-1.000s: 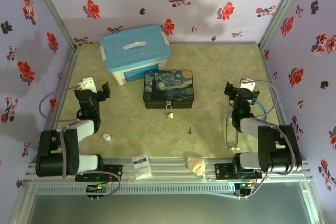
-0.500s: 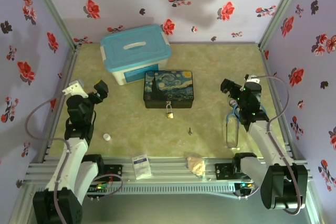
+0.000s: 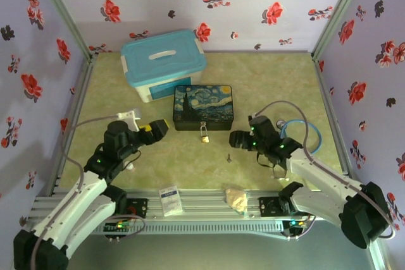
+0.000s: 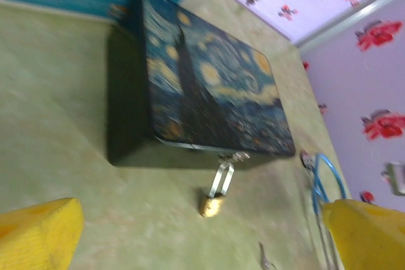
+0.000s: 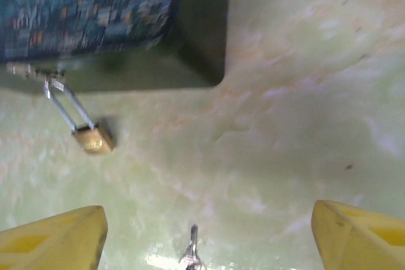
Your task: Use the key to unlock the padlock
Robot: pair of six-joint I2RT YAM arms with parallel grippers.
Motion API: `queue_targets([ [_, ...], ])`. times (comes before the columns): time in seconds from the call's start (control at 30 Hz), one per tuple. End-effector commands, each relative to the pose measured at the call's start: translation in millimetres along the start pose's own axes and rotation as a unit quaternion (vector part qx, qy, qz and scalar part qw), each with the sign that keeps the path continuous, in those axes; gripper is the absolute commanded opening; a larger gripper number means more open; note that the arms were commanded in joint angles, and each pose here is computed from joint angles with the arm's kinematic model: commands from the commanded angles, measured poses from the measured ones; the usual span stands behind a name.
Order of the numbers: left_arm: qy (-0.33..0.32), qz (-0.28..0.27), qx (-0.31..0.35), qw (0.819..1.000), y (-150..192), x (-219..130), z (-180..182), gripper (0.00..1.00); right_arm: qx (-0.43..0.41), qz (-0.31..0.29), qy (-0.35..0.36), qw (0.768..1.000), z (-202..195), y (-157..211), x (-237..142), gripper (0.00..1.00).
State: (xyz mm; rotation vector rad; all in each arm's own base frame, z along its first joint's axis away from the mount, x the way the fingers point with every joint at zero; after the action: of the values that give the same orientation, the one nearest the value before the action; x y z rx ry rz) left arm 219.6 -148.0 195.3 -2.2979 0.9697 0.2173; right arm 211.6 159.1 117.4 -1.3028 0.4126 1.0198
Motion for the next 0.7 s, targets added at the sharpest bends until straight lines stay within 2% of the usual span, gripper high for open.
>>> queue_targets([
  [0.0,0.002,0.008,-0.02,1.0,15.9,8.1,-6.9,1.0,0.009,0.031,0.046,0.998,-4.8,25.2,9.2,0.77],
  [0.07,-0.01,0.021,-0.002,1.0,26.6,12.9,-11.0,1.0,-0.008,0.034,0.047,0.998,3.4,29.2,12.0,0.73],
  [0.23,-0.022,0.044,0.028,0.998,47.4,23.8,-21.7,1.0,-0.05,0.082,0.063,0.993,18.7,41.7,19.9,0.55],
  [0.43,-0.009,0.044,0.022,0.999,57.8,29.1,-26.9,1.0,-0.082,0.111,0.074,0.988,27.1,60.0,30.5,0.47],
  [0.67,0.007,0.061,0.027,0.998,70.5,33.9,-36.6,1.0,-0.097,0.112,0.063,0.987,41.3,68.9,42.9,0.36],
])
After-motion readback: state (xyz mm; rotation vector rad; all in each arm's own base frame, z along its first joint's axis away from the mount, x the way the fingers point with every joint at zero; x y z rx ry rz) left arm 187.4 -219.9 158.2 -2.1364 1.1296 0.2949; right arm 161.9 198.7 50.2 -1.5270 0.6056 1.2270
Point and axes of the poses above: each hand's point on the last joint's axis, 136 mm out from that joint toward the fingers, its own x axis out along the fingers, its own z axis along the line the jaws close on, y = z × x, the point moved 3 cm from there along -x, back along the fingers, and after that the axes turned 11 degrees about -x, right-handed, at the moved point
